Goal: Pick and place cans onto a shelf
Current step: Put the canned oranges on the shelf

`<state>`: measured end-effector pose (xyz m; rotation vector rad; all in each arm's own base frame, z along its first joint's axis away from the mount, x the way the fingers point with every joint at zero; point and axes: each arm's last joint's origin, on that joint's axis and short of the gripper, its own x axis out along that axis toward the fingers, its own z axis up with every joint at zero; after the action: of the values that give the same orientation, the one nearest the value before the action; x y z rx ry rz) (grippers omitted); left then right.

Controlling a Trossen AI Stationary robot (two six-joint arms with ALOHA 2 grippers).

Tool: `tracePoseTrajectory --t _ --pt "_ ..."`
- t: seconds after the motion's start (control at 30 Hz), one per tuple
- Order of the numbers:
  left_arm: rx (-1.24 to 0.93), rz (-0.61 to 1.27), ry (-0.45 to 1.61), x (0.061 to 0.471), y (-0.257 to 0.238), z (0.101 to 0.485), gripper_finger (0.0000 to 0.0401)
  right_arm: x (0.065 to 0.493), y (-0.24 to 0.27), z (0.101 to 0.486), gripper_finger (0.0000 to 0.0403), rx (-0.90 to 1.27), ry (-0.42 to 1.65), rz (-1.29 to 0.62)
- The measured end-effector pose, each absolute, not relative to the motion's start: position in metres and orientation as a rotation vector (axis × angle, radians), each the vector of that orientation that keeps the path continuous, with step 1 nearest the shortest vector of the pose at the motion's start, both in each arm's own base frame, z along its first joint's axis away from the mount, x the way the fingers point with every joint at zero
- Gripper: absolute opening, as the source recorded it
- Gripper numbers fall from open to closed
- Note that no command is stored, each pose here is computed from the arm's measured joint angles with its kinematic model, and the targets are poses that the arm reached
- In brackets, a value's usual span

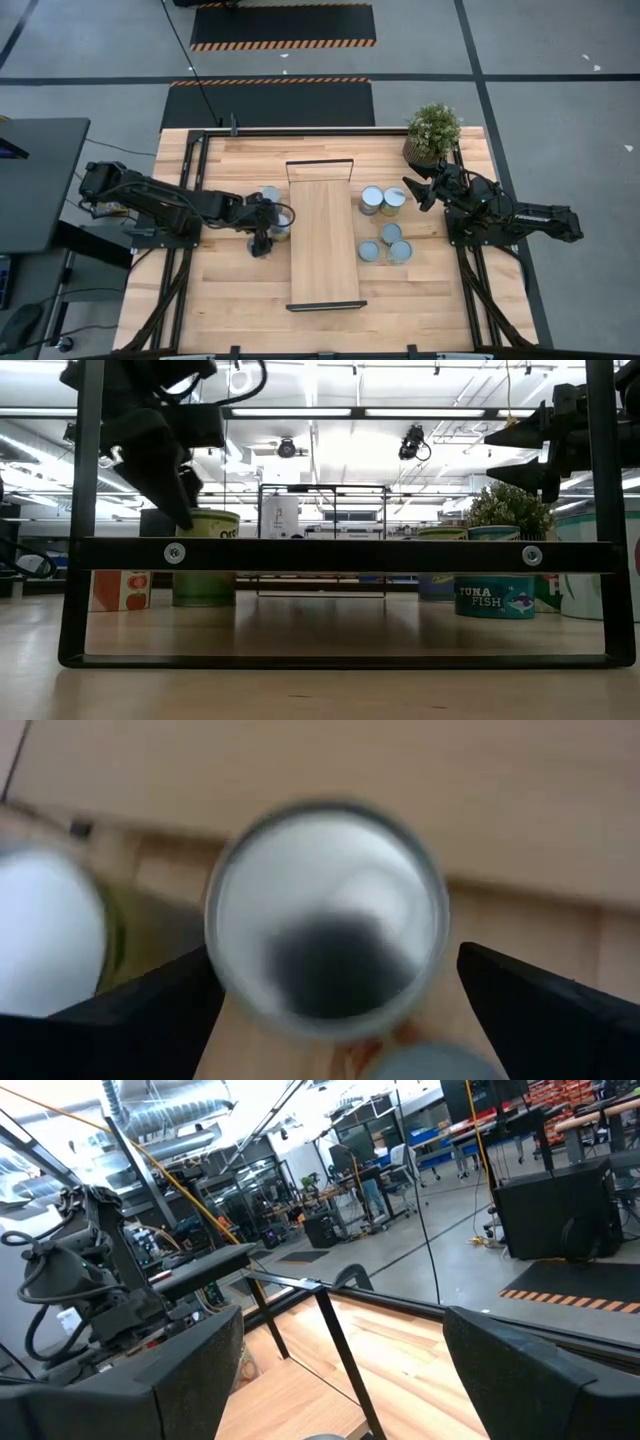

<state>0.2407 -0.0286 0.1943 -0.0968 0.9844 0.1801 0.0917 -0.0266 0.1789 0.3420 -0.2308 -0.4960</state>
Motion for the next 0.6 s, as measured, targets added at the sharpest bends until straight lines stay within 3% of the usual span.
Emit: tracePoseTrajectory --t 0.23,0.6 --pt "0.008 0.130 1.041 0.248 -0.030 0.179 0.0390 0.092 -0.027 0.179 0.0352 0.342 -0.230 -0.496" --pt "0.008 0.117 1.016 0.252 -0.032 0.179 0.0315 0.092 -0.027 0.179 0.0352 0.342 -0.231 -0.496"
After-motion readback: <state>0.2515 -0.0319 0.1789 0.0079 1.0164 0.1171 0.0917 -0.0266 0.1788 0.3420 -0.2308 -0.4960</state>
